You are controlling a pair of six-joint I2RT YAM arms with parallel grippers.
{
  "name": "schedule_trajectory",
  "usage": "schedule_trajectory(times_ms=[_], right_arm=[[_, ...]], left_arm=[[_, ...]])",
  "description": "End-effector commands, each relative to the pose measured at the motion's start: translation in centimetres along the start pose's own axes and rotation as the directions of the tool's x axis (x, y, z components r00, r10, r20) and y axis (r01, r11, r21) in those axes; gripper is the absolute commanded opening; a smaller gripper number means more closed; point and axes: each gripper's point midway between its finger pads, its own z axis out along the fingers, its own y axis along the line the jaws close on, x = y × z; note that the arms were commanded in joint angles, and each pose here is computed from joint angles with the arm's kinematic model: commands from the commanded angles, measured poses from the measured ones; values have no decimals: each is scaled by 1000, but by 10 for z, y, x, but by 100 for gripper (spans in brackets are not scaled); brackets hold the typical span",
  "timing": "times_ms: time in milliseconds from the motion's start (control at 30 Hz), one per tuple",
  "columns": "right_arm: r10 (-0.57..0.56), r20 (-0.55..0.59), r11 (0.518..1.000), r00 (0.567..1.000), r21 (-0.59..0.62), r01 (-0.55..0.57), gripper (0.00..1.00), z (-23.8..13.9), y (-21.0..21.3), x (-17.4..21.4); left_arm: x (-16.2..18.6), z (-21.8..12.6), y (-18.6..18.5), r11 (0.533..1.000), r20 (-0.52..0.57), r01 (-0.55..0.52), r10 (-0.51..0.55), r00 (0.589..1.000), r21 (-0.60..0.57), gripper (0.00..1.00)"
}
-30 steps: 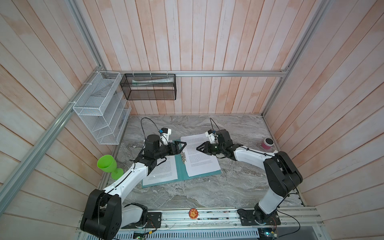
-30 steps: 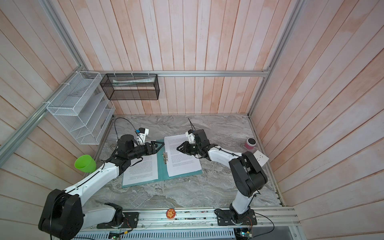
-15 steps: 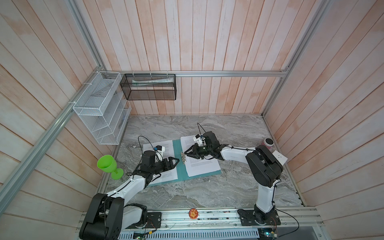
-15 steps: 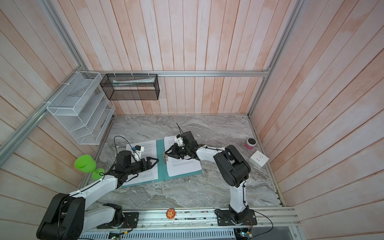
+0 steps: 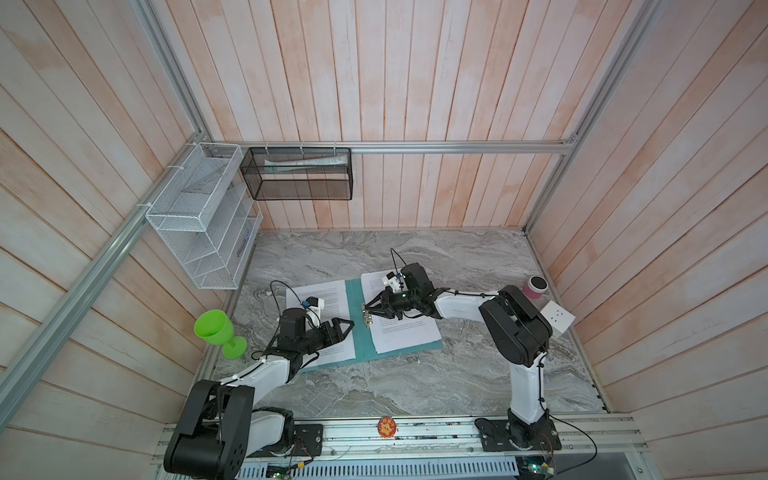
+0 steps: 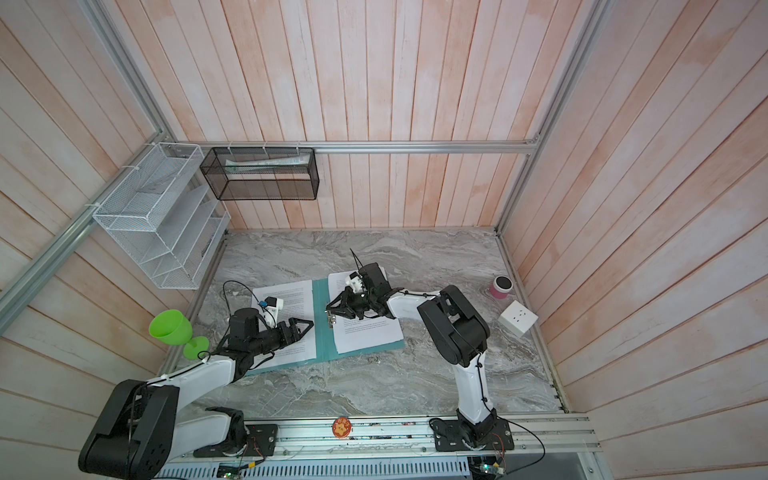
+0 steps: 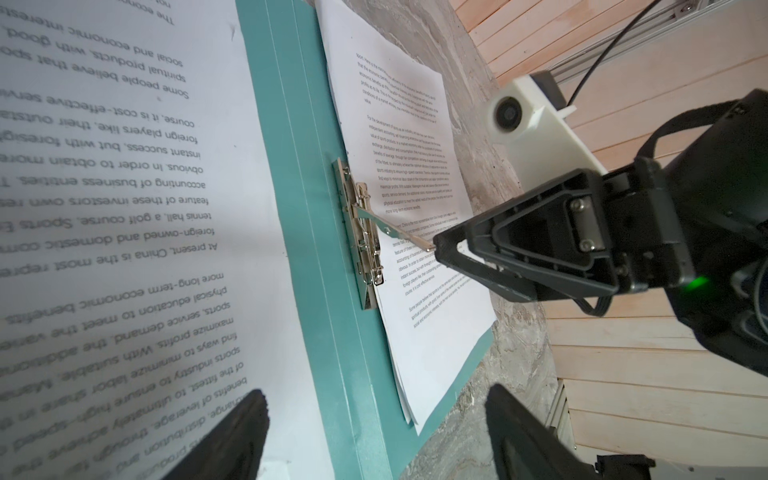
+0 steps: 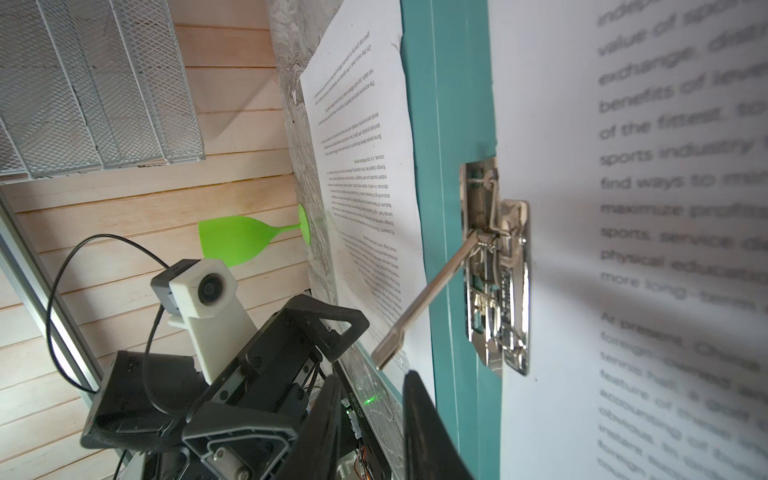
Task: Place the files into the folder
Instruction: 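Grasp the metal clip lever with the right gripper, then press the clip lever down with the right gripper to close the clip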
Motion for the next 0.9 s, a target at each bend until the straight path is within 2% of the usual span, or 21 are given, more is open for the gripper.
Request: schedule_trajectory(times_ms=[0, 433, 867], right_arm=[[4, -29, 1000, 1000, -18, -5, 25, 8, 2, 0], [29, -71, 999, 997, -38, -32, 23, 17, -6, 5], [33, -106, 999, 994, -33, -37, 11, 22, -14, 8]], left_arm=[[3, -1, 2, 1000, 1, 8, -8, 1000, 18, 84], [7, 2, 6, 999, -18, 30, -30, 999, 20, 84], [6, 4, 9, 999, -26, 40, -39, 999, 11, 84]])
